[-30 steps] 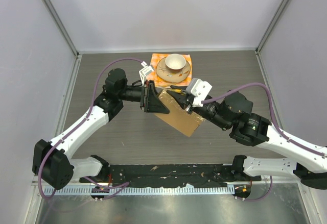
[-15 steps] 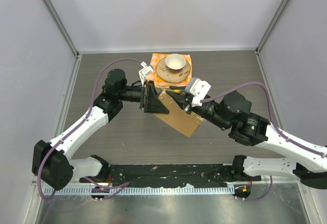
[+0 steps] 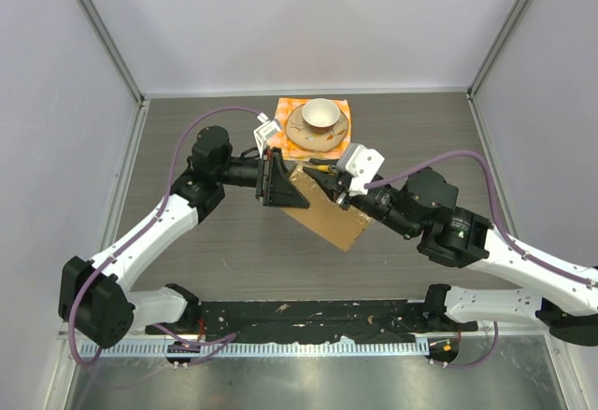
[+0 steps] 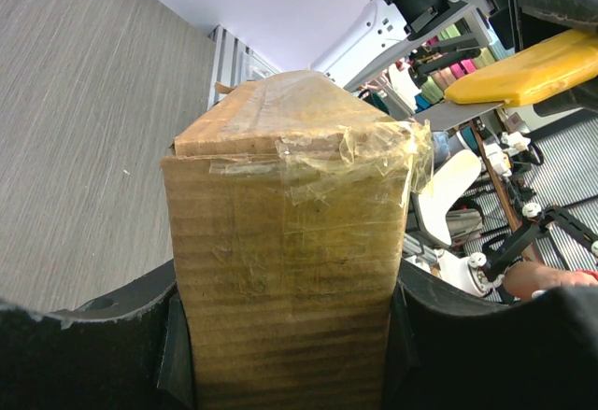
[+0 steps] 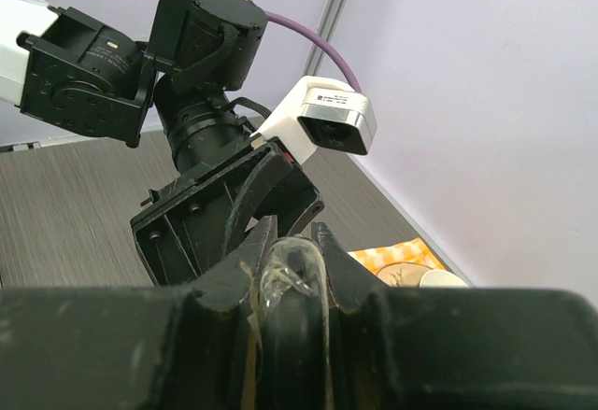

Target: Unpack the express box

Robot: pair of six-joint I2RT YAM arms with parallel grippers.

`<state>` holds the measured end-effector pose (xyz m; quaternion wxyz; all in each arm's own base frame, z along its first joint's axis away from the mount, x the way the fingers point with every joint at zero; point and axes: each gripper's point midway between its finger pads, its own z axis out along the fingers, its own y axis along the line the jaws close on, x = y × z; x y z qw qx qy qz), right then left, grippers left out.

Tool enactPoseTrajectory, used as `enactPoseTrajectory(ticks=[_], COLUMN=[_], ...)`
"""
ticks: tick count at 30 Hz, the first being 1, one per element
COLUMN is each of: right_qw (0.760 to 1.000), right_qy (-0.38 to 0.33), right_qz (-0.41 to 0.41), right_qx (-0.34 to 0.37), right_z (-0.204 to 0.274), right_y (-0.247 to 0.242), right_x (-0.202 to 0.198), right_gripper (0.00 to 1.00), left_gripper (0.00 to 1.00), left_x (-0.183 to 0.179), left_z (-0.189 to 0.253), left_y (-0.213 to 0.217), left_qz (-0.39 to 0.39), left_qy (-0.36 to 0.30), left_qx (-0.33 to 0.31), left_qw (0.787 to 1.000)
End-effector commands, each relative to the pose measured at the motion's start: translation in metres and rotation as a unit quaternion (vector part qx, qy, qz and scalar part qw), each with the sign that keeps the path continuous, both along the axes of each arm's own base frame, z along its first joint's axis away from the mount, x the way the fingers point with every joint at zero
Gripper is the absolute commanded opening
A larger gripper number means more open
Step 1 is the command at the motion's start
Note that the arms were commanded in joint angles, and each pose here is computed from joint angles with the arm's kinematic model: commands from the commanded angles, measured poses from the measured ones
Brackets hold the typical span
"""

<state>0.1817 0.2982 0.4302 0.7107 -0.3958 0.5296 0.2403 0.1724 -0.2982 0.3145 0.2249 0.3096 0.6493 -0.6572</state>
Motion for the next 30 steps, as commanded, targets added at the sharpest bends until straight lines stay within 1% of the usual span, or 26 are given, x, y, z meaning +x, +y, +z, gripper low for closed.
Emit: enactPoseTrajectory(ticks=[1, 5, 10, 14, 17, 24, 30], right_qw=[1.000, 0.999, 0.998, 0.995, 0.994, 0.987, 0.983], right_qy=[-0.007, -0.011, -0.008, 0.004, 0.012, 0.052, 0.091], right_qz=[-0.023, -0.037, -0.049, -0.052, -0.054, -0.058, -0.069], right_qx=[-0.005, -0.017, -0.049, -0.082, -0.094, -0.138, -0.141], right_z=[-0.001, -0.004, -0.019, -0.035, -0.042, -0.077, -0.100], right_y=[-0.003, -0.006, -0.005, -0.002, -0.003, -0.009, -0.022], right_x=[0.008, 0.012, 0.017, 0.020, 0.020, 0.017, 0.012], right_gripper=[0.01, 0.01, 0.01, 0.01, 0.01, 0.01, 0.01], left_gripper=[0.00, 0.00, 0.00, 0.00, 0.00, 0.00, 0.00], left_x=[-0.009, -0.010, -0.011, -0.014, -0.014, -0.016, -0.016], left_z=[0.019, 0.022, 0.026, 0.029, 0.030, 0.036, 0.041], left_y=[0.002, 0.002, 0.003, 0.004, 0.004, 0.005, 0.005], left_qz=[-0.010, -0.011, -0.012, -0.014, -0.014, -0.015, -0.014], left_qy=[-0.032, -0.032, -0.031, -0.031, -0.033, -0.037, -0.042], left_qx=[-0.023, -0.026, -0.031, -0.033, -0.035, -0.040, -0.046], left_qw=[0.999, 0.999, 0.999, 0.999, 0.999, 0.998, 0.998])
